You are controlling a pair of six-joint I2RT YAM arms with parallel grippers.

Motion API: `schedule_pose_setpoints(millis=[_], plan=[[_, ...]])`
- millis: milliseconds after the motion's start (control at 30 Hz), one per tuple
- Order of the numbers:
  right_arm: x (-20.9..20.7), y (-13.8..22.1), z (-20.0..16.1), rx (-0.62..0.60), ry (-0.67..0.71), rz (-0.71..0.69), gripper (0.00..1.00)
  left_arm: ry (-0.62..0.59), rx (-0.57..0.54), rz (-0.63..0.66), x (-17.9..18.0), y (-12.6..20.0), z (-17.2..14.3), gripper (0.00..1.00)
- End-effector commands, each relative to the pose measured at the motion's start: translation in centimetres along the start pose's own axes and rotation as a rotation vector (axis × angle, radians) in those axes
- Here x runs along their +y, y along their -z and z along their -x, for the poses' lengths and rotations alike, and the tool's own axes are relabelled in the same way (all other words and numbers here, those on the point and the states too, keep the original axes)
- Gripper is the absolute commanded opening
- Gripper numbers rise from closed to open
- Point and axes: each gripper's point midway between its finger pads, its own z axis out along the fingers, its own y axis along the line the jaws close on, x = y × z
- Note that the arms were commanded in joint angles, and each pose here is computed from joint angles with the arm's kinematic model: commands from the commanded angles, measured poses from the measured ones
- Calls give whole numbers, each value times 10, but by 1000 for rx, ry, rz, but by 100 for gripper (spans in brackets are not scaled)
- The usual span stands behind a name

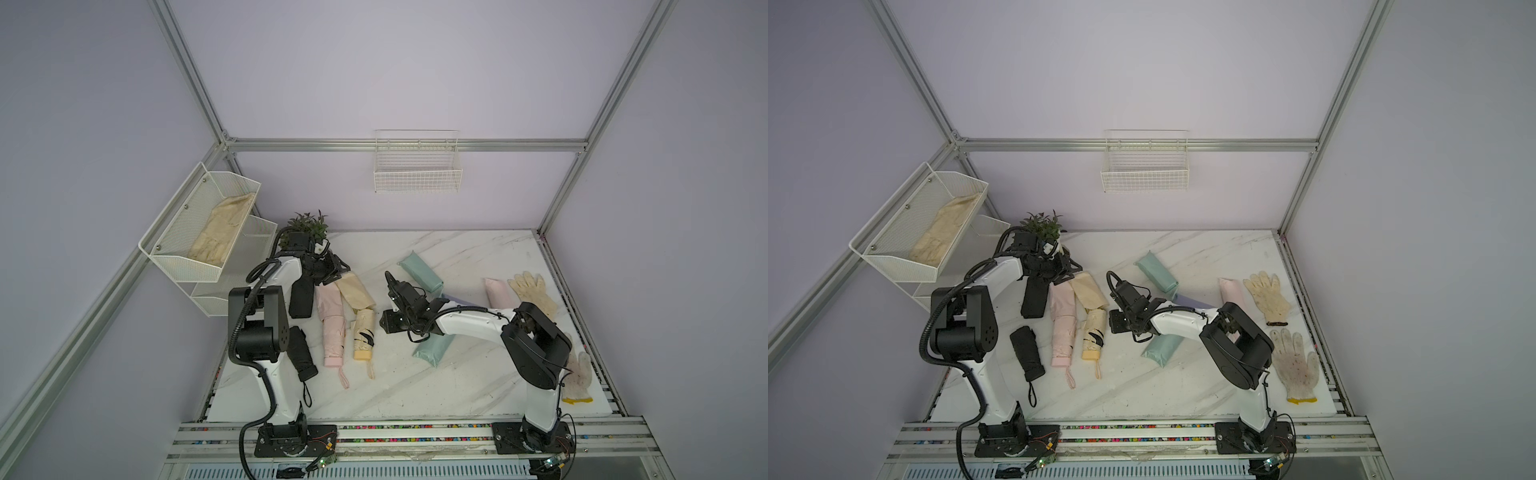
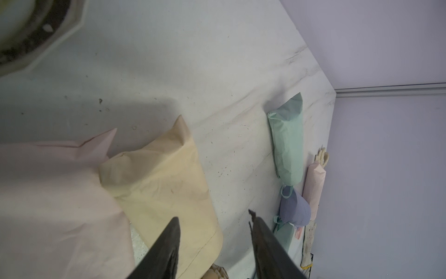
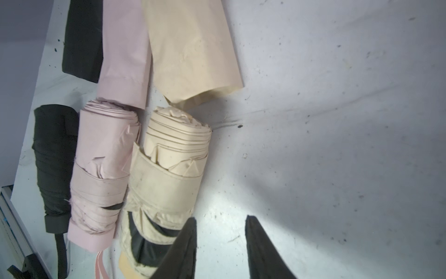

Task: Take umbrellas out of sleeves
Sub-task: Move the umbrella to the center of the board, then adjust the umbrella sleeve at the center of the board.

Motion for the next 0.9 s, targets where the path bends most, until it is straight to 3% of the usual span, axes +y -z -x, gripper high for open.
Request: schedule_pose_setpoints(millis=[0,400,867], plan=[[-9,9,-2,-15,-18,-33,37,-5,14,92,11,-1,4,50],[-16,18,-9,-22,-27,-39,37,-112,-14,361,22,4,2,53],[-15,18,-10,-24,-32,-28,37,-147,5,475,28,-15,-5,52]])
